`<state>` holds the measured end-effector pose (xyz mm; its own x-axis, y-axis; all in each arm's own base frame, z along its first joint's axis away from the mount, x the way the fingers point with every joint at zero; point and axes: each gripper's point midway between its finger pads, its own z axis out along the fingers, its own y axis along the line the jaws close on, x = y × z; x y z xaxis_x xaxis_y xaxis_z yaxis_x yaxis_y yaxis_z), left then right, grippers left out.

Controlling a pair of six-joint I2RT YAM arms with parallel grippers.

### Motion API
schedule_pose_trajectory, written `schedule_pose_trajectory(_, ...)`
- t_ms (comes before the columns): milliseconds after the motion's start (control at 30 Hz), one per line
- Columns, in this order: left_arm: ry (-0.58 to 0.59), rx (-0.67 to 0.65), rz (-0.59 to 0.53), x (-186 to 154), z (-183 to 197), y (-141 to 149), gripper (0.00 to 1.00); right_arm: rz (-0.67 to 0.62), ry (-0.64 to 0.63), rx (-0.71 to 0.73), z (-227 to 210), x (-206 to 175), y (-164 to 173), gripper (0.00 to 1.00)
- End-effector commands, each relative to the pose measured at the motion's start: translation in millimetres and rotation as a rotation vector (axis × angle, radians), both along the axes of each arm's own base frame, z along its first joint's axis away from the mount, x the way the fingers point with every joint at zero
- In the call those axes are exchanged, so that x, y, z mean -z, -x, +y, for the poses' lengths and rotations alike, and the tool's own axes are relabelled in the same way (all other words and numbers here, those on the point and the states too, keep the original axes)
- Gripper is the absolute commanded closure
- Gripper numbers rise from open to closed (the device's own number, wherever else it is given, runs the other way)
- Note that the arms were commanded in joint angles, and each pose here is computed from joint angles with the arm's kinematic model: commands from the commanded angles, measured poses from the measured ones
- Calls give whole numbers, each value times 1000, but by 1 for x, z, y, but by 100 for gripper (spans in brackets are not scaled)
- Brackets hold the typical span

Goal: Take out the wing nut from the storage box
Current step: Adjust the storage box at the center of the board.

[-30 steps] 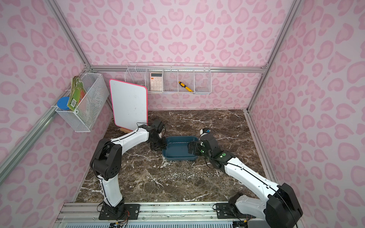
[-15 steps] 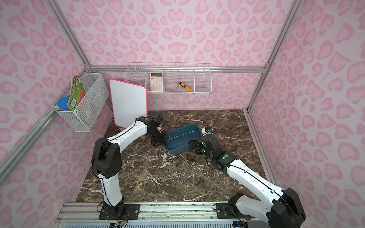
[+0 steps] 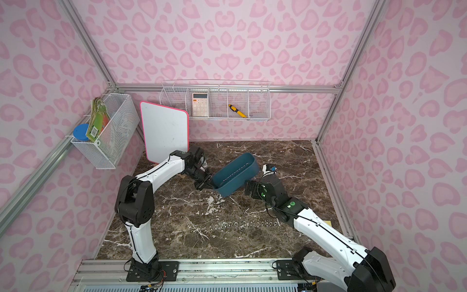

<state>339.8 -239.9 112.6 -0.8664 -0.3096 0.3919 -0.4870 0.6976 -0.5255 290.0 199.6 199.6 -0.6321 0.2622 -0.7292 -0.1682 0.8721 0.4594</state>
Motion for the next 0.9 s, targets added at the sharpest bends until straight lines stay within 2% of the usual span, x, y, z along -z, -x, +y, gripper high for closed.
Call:
schedule_pose_trajectory(0,-142,63,-59,16,20,1,100,-11,-4,15,-2,-3,-1,1)
schedule_pose_trajectory(133,-376,128,-183,31,51,-6,100,-4,0,16,-3,0,0,1)
schedule_pose_trajectory(333,-502,224,-369,41,54,-22,100,7,-1,12,-2,3,1,2)
schedule_pose_trajectory(667,-559,314,-461,59,44,-32,98,23,10,9,-1,9,1,1)
schedule_pose_trajectory(733,-559,319,-463,59,43,-32,94,26,16,10,-2,11,0,1)
schedule_pose_trajectory(867,-541,320,-468,58,40,-31,80,28,29,14,-3,14,-1,1)
